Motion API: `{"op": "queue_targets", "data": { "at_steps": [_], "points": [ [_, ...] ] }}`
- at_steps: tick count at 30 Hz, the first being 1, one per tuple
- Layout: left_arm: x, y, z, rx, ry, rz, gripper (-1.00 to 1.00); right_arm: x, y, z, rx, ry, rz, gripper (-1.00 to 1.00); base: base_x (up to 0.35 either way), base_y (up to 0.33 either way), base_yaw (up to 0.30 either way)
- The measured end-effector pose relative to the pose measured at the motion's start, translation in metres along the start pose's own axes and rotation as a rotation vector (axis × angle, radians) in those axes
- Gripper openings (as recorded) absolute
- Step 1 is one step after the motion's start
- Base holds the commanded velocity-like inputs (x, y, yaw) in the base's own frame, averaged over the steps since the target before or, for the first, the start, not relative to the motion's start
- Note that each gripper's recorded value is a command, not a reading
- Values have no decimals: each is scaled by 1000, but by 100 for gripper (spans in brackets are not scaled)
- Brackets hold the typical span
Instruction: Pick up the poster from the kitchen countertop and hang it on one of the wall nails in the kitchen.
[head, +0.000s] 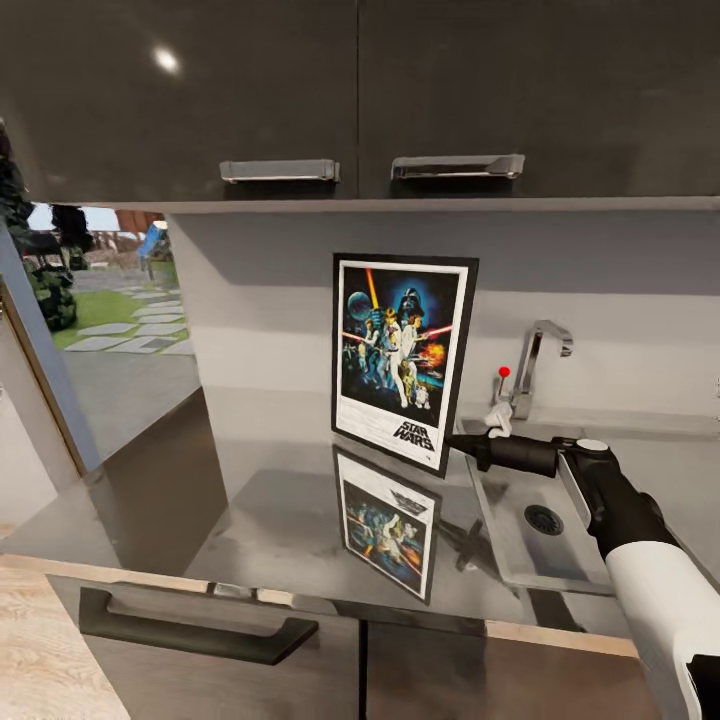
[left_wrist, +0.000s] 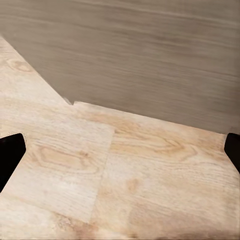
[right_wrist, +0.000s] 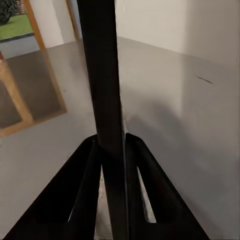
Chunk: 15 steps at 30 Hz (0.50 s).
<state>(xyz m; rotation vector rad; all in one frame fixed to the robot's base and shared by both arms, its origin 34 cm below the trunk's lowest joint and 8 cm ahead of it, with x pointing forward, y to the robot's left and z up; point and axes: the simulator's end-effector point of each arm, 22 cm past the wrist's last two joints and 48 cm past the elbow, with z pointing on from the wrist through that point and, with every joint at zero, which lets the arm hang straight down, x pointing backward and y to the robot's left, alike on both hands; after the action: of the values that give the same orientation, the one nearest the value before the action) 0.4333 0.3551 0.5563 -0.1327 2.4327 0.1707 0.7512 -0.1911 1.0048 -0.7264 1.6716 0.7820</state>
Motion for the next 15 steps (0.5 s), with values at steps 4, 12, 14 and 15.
{"op": "queue_targets", "data": {
  "at_steps": [4, 12, 14, 15],
  "points": [
    [0, 0, 0, -1, 0, 0, 100, 1, 0, 0, 0, 1, 0, -100, -291, 0, 0],
    [0, 1, 0, -1, 0, 1, 100, 2, 0, 0, 0, 3, 2, -100, -297, 0, 6],
    [0, 1, 0, -1, 0, 1, 100, 2, 1, 0, 0, 3, 3, -100, -131, 0, 107],
    [0, 1, 0, -1, 0, 1, 100, 2, 1, 0, 0, 3, 2, -100, -52, 0, 201]
  ]
}}
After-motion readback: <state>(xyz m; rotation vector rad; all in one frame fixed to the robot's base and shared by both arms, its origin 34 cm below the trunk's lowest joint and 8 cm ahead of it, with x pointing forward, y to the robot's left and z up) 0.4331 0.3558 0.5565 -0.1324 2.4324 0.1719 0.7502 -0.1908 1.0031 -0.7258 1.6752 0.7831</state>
